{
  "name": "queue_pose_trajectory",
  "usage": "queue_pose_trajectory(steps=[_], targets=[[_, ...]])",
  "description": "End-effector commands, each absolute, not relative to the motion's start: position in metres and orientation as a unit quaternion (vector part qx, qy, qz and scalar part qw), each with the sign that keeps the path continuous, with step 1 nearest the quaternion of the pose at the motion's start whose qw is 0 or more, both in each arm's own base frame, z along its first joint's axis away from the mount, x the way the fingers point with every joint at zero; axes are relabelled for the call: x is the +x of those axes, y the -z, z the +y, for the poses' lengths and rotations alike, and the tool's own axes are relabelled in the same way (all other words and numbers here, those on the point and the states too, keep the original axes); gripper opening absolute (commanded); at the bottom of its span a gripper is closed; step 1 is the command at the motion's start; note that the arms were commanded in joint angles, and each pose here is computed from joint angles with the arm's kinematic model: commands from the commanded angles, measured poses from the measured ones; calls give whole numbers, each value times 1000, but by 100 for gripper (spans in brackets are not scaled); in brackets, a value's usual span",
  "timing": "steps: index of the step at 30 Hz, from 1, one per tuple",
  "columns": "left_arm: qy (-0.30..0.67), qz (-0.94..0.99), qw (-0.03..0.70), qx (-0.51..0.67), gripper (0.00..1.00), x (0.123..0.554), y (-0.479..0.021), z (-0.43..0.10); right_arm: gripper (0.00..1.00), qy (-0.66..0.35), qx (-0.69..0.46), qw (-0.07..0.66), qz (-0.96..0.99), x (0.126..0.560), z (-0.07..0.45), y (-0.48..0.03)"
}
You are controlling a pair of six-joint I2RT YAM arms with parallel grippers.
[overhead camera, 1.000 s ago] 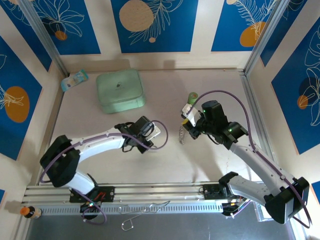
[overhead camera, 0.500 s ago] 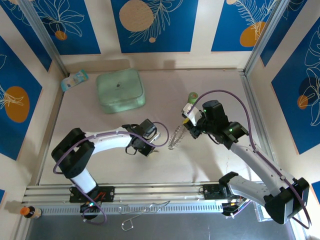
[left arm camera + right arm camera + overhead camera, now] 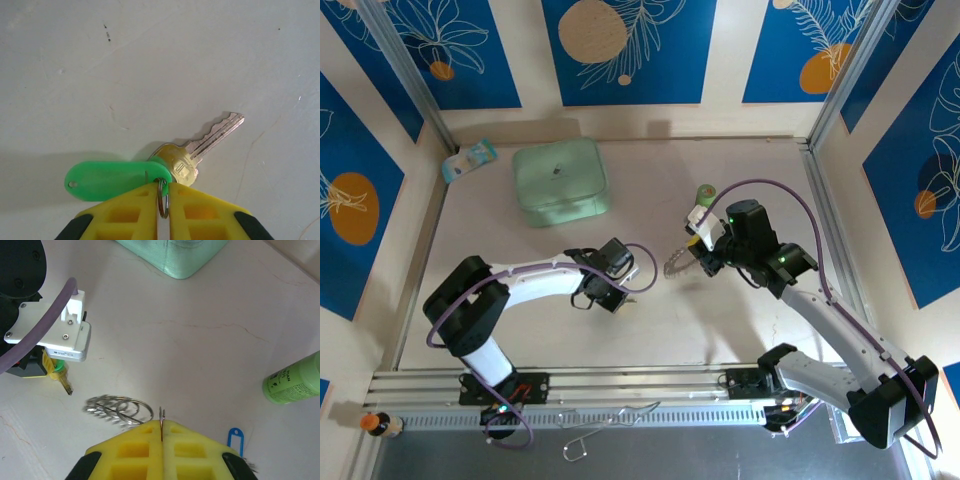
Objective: Put the keys on the keyring
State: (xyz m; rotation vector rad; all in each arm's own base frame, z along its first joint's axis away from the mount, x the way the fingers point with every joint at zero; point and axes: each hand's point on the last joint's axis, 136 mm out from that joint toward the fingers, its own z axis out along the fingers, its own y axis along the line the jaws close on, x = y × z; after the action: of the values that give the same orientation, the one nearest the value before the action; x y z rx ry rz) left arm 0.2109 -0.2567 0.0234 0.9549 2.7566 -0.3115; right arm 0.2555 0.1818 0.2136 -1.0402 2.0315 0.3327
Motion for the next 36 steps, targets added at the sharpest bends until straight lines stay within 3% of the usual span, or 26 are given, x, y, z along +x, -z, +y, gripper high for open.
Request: queue_pose_trajectory(steps=[1, 28, 36], targets=[[103, 935, 109, 322, 14, 214, -33, -259, 0, -142, -404, 430, 795, 257, 184, -234], [101, 934, 107, 325, 13, 215, -33, -260, 0, -141, -401, 433, 795, 257, 181, -236], [95, 933, 114, 329, 0, 217, -38, -258, 0, -141, -400, 433, 795, 257, 181, -236]])
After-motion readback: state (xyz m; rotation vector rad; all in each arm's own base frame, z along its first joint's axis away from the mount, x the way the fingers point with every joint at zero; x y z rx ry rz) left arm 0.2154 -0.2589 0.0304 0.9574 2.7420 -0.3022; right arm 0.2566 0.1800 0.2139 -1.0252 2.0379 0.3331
